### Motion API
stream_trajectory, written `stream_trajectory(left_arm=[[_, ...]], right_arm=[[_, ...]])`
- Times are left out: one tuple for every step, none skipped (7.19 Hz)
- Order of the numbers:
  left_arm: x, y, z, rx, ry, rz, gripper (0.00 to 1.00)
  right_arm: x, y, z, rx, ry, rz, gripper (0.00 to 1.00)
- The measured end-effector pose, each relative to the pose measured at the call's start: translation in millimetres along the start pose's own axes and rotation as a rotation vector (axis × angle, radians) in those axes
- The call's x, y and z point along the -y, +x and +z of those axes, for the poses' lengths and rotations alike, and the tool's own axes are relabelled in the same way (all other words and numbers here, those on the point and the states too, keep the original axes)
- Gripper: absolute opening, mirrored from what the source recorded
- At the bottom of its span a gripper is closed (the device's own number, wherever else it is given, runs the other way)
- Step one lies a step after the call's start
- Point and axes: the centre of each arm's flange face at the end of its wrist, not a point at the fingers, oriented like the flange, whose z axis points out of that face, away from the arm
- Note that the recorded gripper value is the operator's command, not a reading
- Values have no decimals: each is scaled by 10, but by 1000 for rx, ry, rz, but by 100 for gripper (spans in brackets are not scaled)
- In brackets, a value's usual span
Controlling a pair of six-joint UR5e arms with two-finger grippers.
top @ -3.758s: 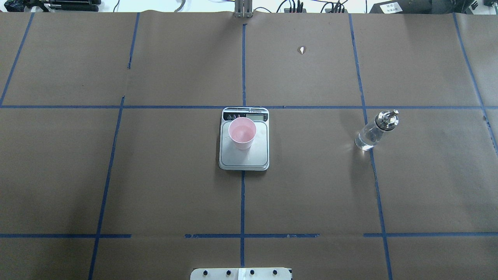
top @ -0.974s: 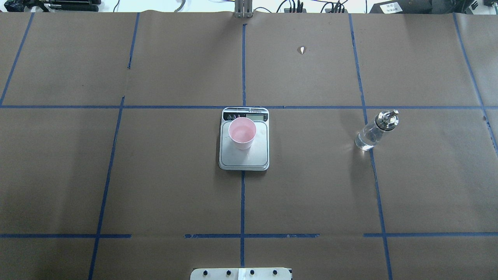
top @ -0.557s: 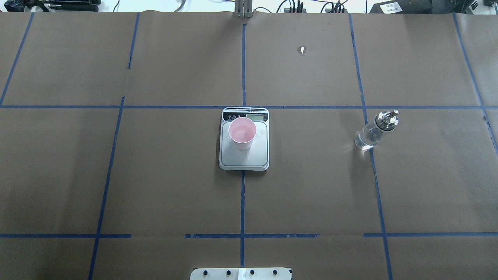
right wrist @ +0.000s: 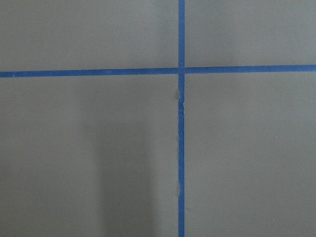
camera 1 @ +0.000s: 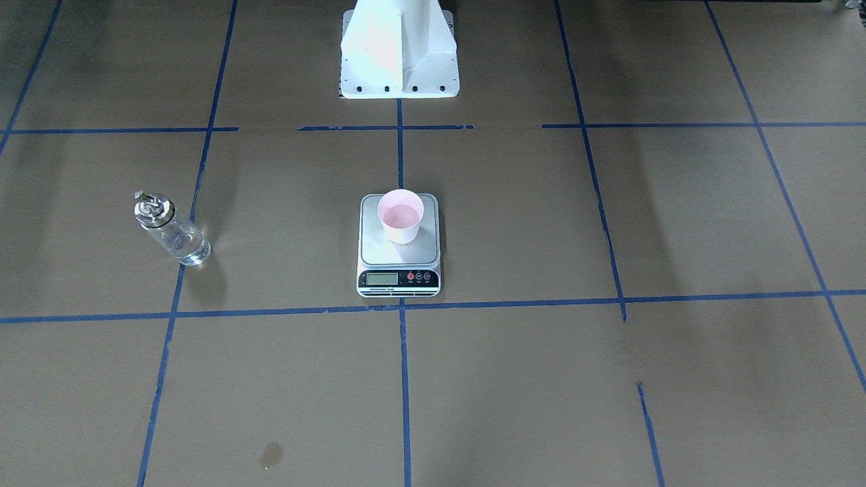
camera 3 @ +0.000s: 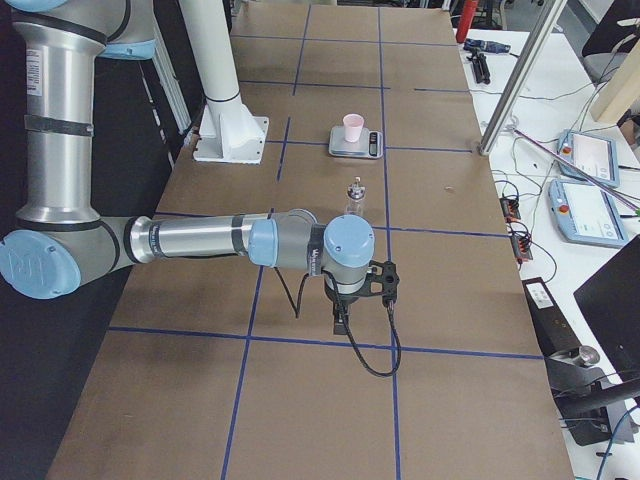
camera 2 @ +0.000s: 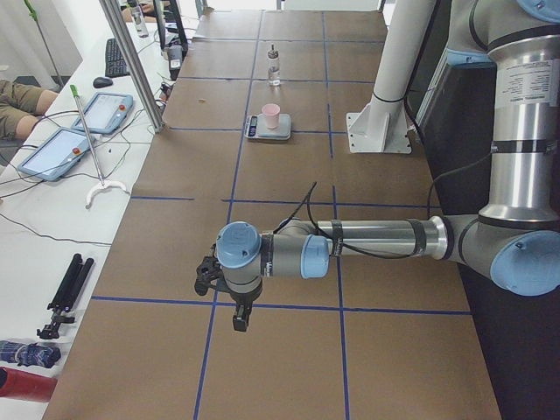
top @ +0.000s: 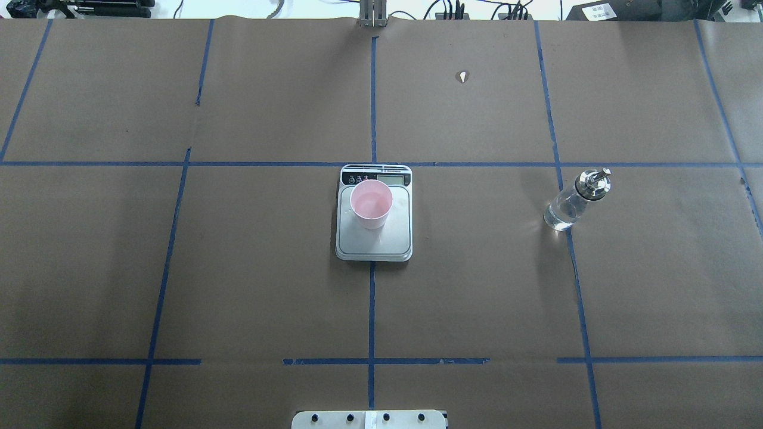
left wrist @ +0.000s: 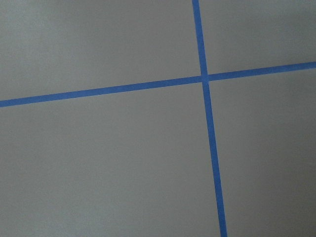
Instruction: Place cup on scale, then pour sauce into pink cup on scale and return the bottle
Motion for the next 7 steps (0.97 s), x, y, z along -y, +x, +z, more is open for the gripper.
stream_trajectory(left_arm=[[0, -5, -9, -1, 3, 0, 100], [2, -4, -12, -1, 4, 1, 100], [1, -6, -14, -1, 4, 0, 100], [2, -6, -15, -1, 4, 0, 100], [5, -5, -17, -1, 5, 0, 100], [7, -4, -18, -1, 5, 0, 100], [9, -4, -19, 0, 5, 1, 100]], right_arm=[[2, 0, 0, 0, 0, 0, 100], [8, -4, -4, 0, 1, -1, 100], [18, -9, -9, 0, 2, -2, 100], [27, -9, -11, -1, 2, -3, 100], [32, -7, -10, -2, 2, -2, 100], [34, -6, -9, -3, 2, -2, 100], [35, -7, -9, -2, 2, -2, 100]])
